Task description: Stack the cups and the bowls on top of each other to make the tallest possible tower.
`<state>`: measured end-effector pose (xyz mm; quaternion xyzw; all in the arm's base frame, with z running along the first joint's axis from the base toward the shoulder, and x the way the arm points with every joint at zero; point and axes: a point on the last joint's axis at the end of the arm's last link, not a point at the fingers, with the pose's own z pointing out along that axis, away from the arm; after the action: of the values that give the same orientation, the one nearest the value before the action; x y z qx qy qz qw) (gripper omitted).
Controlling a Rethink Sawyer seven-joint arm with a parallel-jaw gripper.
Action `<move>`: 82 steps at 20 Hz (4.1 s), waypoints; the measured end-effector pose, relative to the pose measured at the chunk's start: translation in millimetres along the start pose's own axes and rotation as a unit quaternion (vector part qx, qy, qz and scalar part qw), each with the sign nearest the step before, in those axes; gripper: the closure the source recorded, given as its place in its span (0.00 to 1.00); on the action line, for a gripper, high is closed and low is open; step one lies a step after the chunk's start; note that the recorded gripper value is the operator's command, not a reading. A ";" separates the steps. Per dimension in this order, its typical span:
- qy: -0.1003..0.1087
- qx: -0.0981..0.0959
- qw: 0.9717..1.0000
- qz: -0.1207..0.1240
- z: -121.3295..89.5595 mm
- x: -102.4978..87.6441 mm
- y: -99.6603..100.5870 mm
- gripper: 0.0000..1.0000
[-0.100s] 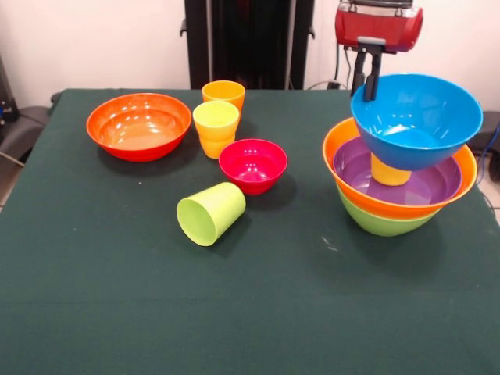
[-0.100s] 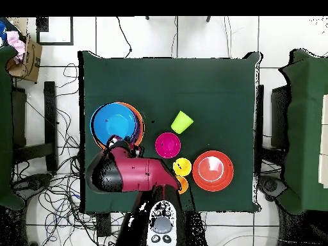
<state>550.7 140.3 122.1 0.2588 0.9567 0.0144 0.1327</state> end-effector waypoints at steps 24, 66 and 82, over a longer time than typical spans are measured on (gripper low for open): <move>0.019 0.022 1.000 -0.005 1.0 13.2 -7.0 0.00; 0.073 0.055 0.996 -0.001 43.9 72.0 15.8 0.00; 0.039 0.067 0.997 0.020 59.5 21.5 0.7 0.00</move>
<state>548.7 149.2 59.5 0.2851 0.9546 -0.0372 0.0775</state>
